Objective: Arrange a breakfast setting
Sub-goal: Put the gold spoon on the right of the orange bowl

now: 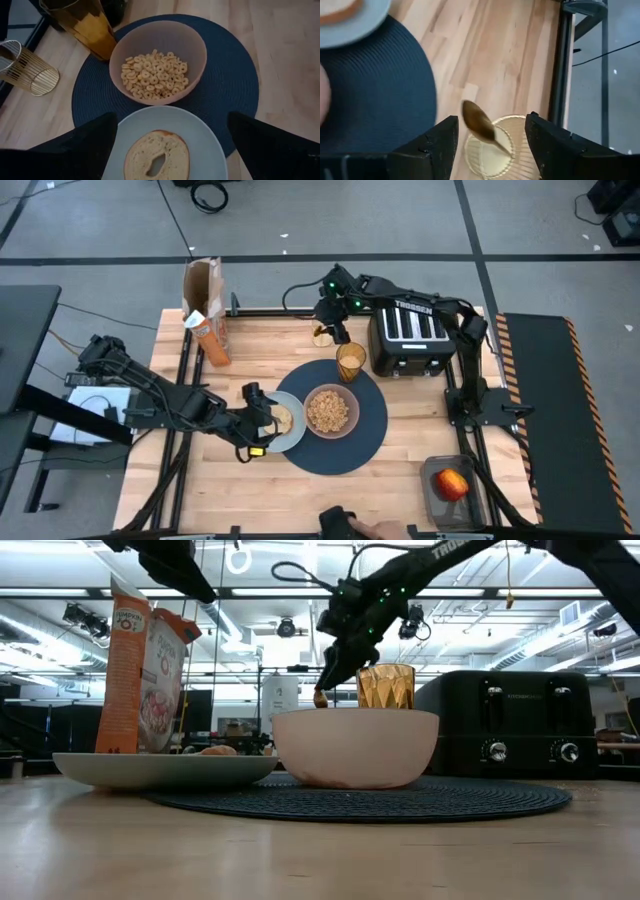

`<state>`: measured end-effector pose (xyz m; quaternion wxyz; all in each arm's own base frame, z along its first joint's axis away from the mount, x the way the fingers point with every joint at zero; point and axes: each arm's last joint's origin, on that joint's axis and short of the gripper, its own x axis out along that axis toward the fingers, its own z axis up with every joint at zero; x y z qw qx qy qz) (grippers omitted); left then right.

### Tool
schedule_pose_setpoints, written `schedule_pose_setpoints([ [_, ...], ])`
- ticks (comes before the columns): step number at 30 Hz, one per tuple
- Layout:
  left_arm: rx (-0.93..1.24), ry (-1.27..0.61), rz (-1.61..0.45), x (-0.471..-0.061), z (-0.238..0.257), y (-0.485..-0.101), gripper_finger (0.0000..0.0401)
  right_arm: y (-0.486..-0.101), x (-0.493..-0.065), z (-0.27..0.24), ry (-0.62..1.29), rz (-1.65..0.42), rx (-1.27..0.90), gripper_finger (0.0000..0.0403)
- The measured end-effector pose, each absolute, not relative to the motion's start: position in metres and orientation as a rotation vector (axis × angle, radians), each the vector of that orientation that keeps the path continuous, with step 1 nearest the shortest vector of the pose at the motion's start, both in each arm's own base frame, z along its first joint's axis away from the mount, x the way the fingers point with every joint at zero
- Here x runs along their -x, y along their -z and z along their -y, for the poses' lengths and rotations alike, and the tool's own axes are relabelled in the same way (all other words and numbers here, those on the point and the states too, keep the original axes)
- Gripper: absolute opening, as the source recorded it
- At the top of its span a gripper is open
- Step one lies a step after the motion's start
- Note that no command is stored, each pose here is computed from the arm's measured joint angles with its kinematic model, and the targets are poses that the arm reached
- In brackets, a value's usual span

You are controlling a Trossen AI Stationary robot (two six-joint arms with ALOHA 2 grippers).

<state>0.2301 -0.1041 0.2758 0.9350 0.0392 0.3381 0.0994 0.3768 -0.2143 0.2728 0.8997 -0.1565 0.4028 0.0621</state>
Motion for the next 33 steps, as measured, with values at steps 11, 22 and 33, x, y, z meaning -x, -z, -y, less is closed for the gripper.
schedule_pose_setpoints([
  [11, -0.105, -0.318, -0.792, -0.238, 0.066, -0.270, 0.0382, -0.260, -0.378, 0.218, -0.211, -0.833, 0.394, 0.0216],
  [22, -0.167, -0.313, -0.846, -0.245, 0.037, -0.270, 0.0382, -0.263, -0.380, 0.218, -0.214, -0.812, 0.399, 0.0192],
  [33, -0.184, -0.325, -0.855, -0.247, 0.024, -0.270, 0.0382, -0.263, -0.380, 0.218, -0.189, -0.813, 0.342, 0.0155],
])
